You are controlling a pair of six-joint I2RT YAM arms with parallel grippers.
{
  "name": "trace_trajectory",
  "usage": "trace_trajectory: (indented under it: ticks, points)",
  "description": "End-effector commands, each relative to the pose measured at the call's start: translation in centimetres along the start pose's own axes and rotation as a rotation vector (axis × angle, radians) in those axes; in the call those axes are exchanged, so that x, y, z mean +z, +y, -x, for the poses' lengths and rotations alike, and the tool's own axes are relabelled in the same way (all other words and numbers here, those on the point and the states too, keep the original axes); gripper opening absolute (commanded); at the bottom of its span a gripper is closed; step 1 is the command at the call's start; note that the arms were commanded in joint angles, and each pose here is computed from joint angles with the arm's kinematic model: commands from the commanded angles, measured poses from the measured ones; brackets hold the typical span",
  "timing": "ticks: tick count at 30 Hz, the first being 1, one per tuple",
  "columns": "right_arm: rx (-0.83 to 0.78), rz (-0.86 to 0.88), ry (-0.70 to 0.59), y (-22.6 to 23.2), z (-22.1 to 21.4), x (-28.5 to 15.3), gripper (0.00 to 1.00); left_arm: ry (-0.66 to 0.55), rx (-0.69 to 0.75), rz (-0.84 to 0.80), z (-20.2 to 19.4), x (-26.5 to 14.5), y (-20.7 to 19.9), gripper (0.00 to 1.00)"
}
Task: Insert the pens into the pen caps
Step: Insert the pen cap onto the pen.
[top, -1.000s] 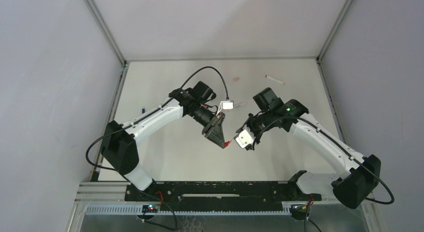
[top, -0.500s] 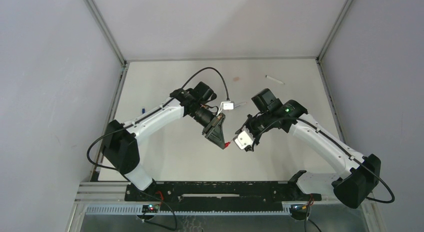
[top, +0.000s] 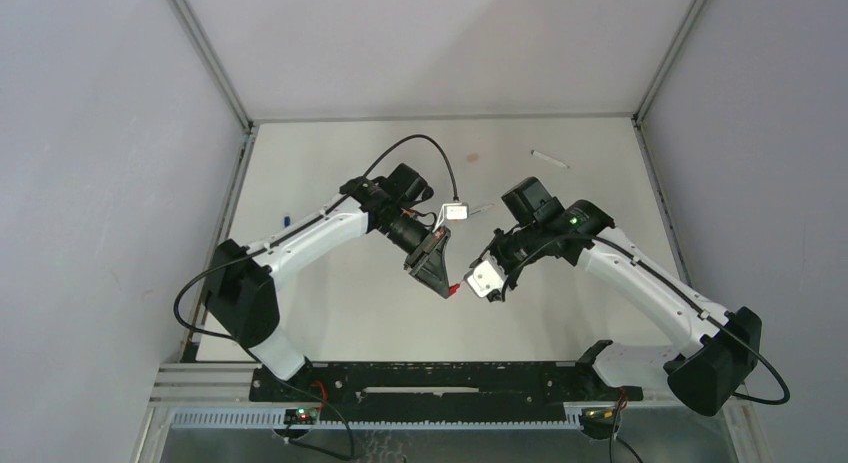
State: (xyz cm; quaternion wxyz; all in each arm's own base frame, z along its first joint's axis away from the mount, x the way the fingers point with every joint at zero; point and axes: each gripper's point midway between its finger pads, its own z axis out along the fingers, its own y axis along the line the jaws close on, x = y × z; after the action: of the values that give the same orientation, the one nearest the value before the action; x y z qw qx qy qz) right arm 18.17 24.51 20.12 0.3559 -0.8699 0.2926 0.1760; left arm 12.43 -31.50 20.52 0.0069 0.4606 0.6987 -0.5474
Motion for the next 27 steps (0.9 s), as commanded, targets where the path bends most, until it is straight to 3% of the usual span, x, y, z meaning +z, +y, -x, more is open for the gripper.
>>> trace_trajectory:
  ticks: [1,27]
  points:
    - [0.01,-0.011,-0.022,-0.41,0.59,0.34,0.0,-0.032,0.064,-0.047,1.32,-0.22,-1.49,0.07]
    - [0.031,-0.012,-0.014,0.01,0.43,-0.21,0.0,-0.028,0.058,-0.054,0.97,-0.09,-1.41,0.06]
